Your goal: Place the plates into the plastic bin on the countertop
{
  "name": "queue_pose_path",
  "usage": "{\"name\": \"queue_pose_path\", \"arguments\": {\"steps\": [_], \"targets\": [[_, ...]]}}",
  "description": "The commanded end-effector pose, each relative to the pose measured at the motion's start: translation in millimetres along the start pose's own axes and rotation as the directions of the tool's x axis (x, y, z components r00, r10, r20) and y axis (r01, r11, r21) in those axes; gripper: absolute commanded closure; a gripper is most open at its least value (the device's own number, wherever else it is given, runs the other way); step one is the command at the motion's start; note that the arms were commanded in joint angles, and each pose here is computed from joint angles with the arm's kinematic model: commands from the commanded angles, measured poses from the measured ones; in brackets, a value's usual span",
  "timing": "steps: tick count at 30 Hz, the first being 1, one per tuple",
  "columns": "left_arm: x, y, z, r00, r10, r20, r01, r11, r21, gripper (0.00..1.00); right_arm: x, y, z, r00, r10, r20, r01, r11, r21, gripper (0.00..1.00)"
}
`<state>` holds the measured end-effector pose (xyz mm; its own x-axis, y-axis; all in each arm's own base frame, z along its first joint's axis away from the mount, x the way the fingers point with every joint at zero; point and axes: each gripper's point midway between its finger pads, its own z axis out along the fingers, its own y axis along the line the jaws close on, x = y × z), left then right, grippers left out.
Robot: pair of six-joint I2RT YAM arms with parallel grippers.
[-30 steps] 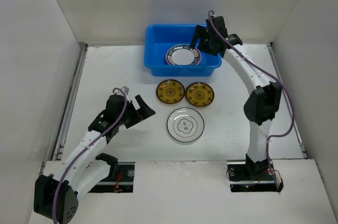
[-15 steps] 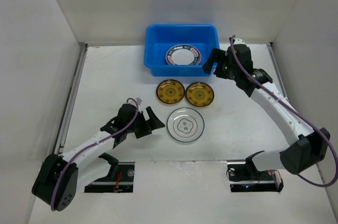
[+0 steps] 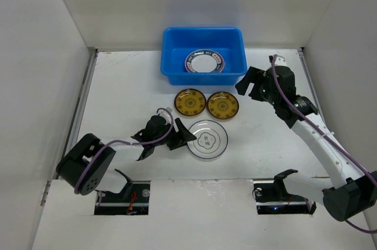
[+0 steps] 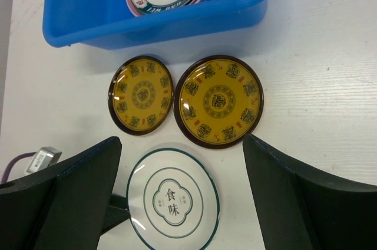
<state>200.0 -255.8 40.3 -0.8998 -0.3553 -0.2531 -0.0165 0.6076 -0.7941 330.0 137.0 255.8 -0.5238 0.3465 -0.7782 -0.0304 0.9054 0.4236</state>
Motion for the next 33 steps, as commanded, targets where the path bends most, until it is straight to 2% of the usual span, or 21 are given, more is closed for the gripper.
{"name": "queue_pose_path", "arguments": {"steps": [1, 4, 7, 9, 10, 13, 18, 22, 26, 29, 33], "targets": [[2.4, 16.8, 12.9, 1.0, -0.024, 0.01, 0.025, 0.999, -0.047, 0.39, -11.5, 0.5, -5.4, 0.998, -0.003, 0.063, 0.004, 1.0, -0.02, 0.11], [2.8, 20.4, 19.0, 0.999, -0.049, 0.01, 0.05, 0.997, -0.052, 0.59, -8.3, -4.2, -7.8, 0.998, -0.001, 0.061, 0.002, 1.0, -0.016, 0.11], [2.6, 24.6, 19.2, 0.997, -0.067, 0.024, 0.069, 0.996, -0.06, 0.86, -7.4, -6.8, -8.5, 0.998, -0.003, 0.064, 0.004, 1.0, -0.011, 0.11], [0.5, 21.5, 14.9, 0.997, -0.07, 0.043, 0.072, 0.996, -0.05, 0.97, -6.2, -8.4, -7.4, 0.998, -0.011, 0.061, 0.011, 1.0, -0.005, 0.11], [-1.3, 18.9, 12.6, 0.996, -0.068, 0.054, 0.07, 0.997, -0.042, 0.99, -6.0, -8.8, -6.9, 0.998, -0.011, 0.059, 0.011, 1.0, -0.004, 0.11], [-11.8, -3.9, -2.6, 0.993, -0.068, 0.1, 0.068, 0.998, 0.01, 1.0, -9.2, -10.3, -6.8, 0.998, -0.005, 0.068, 0.005, 1.0, -0.006, 0.11], [-51.0, -67.0, -46.6, 0.976, -0.008, 0.218, -0.006, 0.998, 0.066, 1.0, -19.6, -27.1, -9.5, 0.995, 0.023, 0.098, -0.026, 0.999, 0.035, 0.11], [-106.9, -123.1, -89.5, 0.934, 0.09, 0.345, -0.119, 0.991, 0.065, 1.0, -17.3, -45.3, -12.1, 0.991, 0.073, 0.11, -0.082, 0.994, 0.074, 0.11], [-174.5, -172.5, -113.1, 0.891, 0.145, 0.43, -0.19, 0.98, 0.065, 0.99, 6.7, -56.0, -11.0, 0.992, 0.108, 0.065, -0.114, 0.989, 0.093, 0.11], [-224.0, -202.1, -112.5, 0.858, 0.154, 0.491, -0.218, 0.973, 0.076, 0.99, 24.2, -63.1, -14.2, 0.988, 0.145, 0.051, -0.15, 0.984, 0.101, 0.11], [-276.0, -222.5, -82.7, 0.836, 0.163, 0.524, -0.239, 0.967, 0.082, 0.98, 42.1, -60.0, -19.2, 0.986, 0.163, 0.025, -0.164, 0.984, 0.074, 0.11]]}}
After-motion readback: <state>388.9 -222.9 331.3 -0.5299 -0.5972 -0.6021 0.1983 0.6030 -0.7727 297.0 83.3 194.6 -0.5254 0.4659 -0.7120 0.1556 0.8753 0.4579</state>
